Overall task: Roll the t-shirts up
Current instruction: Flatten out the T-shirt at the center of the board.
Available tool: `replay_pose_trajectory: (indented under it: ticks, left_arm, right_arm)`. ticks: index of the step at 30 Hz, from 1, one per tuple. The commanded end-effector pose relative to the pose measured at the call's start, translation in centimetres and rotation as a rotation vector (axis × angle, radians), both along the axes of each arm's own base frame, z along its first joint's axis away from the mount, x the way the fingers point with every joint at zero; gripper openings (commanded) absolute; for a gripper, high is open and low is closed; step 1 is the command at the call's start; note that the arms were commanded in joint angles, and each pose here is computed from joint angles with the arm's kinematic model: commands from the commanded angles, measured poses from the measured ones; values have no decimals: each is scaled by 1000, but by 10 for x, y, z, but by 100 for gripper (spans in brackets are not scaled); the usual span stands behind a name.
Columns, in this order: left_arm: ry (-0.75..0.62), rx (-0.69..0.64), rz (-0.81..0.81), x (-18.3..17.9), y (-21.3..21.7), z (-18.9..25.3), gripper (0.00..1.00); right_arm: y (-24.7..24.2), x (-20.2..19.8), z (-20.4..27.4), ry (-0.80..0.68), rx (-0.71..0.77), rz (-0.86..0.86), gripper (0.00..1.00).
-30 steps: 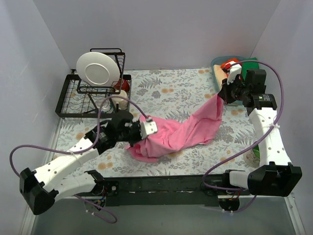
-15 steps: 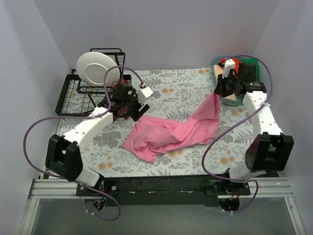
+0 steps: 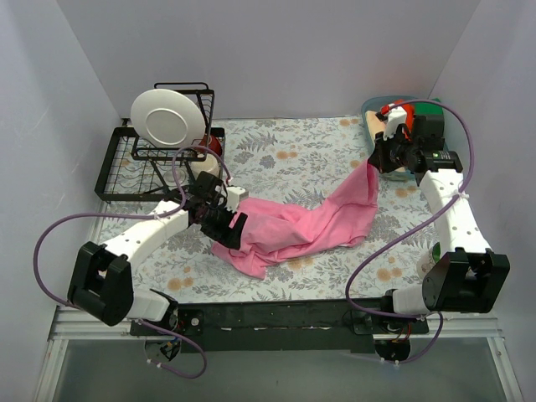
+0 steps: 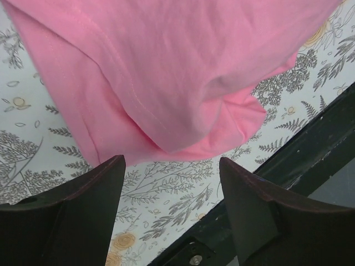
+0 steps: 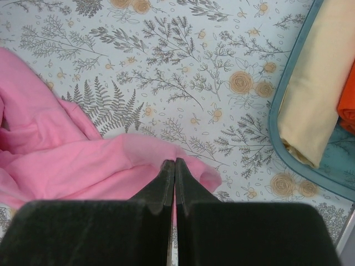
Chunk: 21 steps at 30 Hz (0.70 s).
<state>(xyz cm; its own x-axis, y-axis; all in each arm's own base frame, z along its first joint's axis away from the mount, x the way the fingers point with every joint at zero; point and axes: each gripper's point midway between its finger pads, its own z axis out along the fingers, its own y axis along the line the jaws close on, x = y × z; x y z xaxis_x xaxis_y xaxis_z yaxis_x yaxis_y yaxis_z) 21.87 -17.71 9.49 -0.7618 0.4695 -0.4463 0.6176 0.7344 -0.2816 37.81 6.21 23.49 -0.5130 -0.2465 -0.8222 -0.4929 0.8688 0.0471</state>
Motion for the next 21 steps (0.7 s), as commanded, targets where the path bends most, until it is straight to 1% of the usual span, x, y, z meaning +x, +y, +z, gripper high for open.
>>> replay_pose_trajectory:
  ticks: [1,2,8,11,12,13,14,15,17,18,21]
  left_arm:
    - [39,-26,31,-1,-5,-5,68]
    - [65,-19,29,-1,-6,-11,68]
    - [96,-39,-1,-5,-11,-28,68]
    - [91,-50,-18,-3,-14,-35,61]
    - [93,-52,-24,-2,-15,-37,53]
    - [82,-56,-27,2,-17,-34,49]
    - [71,-57,-28,5,-18,-32,42]
    - [59,-60,-29,8,-18,-28,30]
    - [11,-66,-44,16,-21,-19,14]
    - [-12,-70,-41,20,-21,-14,0]
    - [-65,-73,-56,27,-21,-1,0]
  right_arm:
    - [2,-1,11,-28,13,-6,1]
    - [2,-1,11,-29,12,-6,1]
    - [0,2,12,-31,8,-14,1]
    - [0,3,12,-32,8,-16,1]
    - [0,3,11,-29,6,-18,1]
    - [0,3,11,-29,5,-20,1]
    - [-2,3,11,-31,1,-22,1]
    - [-2,3,12,-33,2,-23,1]
    - [-1,4,12,-39,-1,-21,1]
    - [-2,5,12,-41,0,-23,1]
    - [-1,7,16,-49,12,-24,1]
